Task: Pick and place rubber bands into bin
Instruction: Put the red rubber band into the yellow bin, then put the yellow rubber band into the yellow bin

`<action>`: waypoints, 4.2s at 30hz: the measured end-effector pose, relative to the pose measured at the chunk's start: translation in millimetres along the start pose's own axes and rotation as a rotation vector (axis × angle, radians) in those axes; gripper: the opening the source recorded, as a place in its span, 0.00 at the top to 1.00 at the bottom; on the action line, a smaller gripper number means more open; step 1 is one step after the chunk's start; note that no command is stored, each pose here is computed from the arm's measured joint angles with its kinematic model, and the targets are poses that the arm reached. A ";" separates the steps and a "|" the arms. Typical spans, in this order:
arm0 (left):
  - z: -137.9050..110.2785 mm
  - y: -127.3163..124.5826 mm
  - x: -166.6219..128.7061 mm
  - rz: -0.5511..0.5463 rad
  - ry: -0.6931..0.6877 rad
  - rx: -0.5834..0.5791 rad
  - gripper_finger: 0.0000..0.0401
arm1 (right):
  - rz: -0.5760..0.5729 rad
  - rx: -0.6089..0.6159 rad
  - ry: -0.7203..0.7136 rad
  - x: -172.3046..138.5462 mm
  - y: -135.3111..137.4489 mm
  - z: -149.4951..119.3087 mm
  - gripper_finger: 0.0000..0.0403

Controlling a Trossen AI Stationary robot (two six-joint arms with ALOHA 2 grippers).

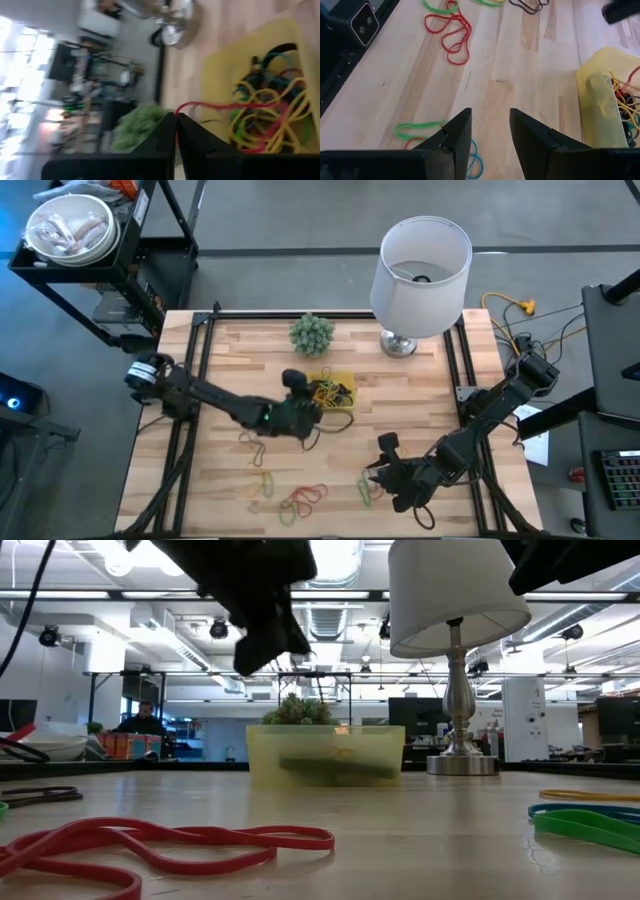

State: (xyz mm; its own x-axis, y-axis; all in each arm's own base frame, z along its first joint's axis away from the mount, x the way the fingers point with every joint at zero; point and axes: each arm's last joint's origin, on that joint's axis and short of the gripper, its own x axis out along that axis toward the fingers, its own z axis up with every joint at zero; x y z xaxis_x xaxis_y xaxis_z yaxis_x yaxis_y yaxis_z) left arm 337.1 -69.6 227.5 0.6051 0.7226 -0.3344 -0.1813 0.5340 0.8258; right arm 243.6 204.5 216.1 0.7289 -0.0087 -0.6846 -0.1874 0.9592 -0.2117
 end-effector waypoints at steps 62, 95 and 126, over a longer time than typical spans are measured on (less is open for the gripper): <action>-37.4 -12.2 -88.2 -0.498 0.034 -0.261 0.64 | -0.098 0.630 0.592 61.1 -57.7 -104.1 0.80; -37.6 -12.6 -88.5 -0.500 0.034 -0.263 0.64 | -0.728 -0.124 0.335 72.7 -38.7 -24.3 0.98; -54.0 -10.2 -100.6 -0.519 0.039 -0.305 0.64 | -1.219 -0.233 0.300 72.1 -124.6 33.0 0.98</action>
State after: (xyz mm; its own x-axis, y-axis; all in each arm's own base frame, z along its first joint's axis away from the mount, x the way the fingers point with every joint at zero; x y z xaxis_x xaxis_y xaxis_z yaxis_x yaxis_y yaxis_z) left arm 236.2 -124.1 228.2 0.6459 0.3464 -0.6803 -0.0879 0.9189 0.3845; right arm 341.2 93.7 216.1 0.3389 -0.9370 -0.0854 0.3621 0.2137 -0.9073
